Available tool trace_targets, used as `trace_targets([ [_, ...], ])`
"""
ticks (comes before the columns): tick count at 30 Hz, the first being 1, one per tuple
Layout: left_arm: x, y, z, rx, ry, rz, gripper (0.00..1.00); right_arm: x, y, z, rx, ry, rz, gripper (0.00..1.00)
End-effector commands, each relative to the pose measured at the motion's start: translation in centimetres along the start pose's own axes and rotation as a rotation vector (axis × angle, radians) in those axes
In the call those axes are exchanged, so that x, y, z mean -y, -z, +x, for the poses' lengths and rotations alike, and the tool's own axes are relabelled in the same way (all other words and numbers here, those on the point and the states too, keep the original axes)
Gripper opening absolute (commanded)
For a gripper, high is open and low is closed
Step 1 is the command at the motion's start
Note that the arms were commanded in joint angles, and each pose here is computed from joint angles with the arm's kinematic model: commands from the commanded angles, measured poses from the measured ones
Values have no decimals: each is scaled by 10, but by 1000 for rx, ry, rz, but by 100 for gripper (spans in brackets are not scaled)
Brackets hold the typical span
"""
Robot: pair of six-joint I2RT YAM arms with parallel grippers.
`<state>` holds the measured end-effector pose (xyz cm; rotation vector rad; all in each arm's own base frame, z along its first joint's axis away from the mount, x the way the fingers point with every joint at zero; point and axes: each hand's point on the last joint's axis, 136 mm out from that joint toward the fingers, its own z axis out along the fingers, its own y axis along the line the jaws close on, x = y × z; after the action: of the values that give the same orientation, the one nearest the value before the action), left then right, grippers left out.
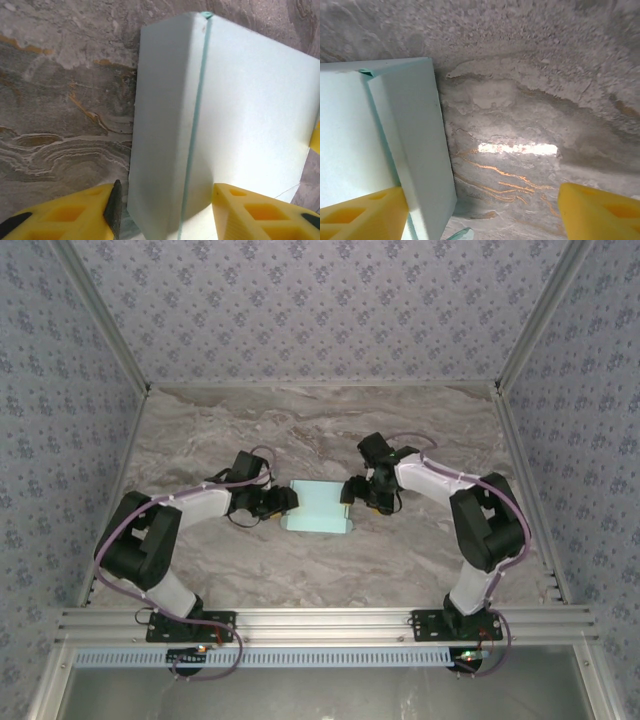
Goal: Fold the paper box
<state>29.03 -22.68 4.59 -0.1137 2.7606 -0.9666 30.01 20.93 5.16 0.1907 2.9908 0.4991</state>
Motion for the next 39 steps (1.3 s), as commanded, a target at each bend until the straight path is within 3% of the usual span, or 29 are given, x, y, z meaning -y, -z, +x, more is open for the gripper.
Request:
trace_targets([
  [1, 10, 5, 0, -11, -21, 23, 50, -6, 34, -15, 126, 83, -11, 84],
  [6, 11, -3, 2, -38, 32, 77, 46, -1, 58, -22, 239, 123, -50, 88],
  [11, 9, -8, 2, -53, 86, 132, 43, 2, 52, -10, 220, 161, -180, 87],
  [14, 6, -11, 1, -66, 129, 169, 41, -14, 46, 5, 170, 223, -356, 90],
  [18, 4, -15, 2, -88, 149, 202, 36, -29, 38, 10, 80, 131, -598, 93],
  [29, -25, -27, 2, -75, 112, 164, 28, -31, 15, -9, -24, 2, -751, 94],
  [39, -37, -37, 2, -80, 123, 189, 25, -12, 18, -22, -26, 16, -674, 94],
])
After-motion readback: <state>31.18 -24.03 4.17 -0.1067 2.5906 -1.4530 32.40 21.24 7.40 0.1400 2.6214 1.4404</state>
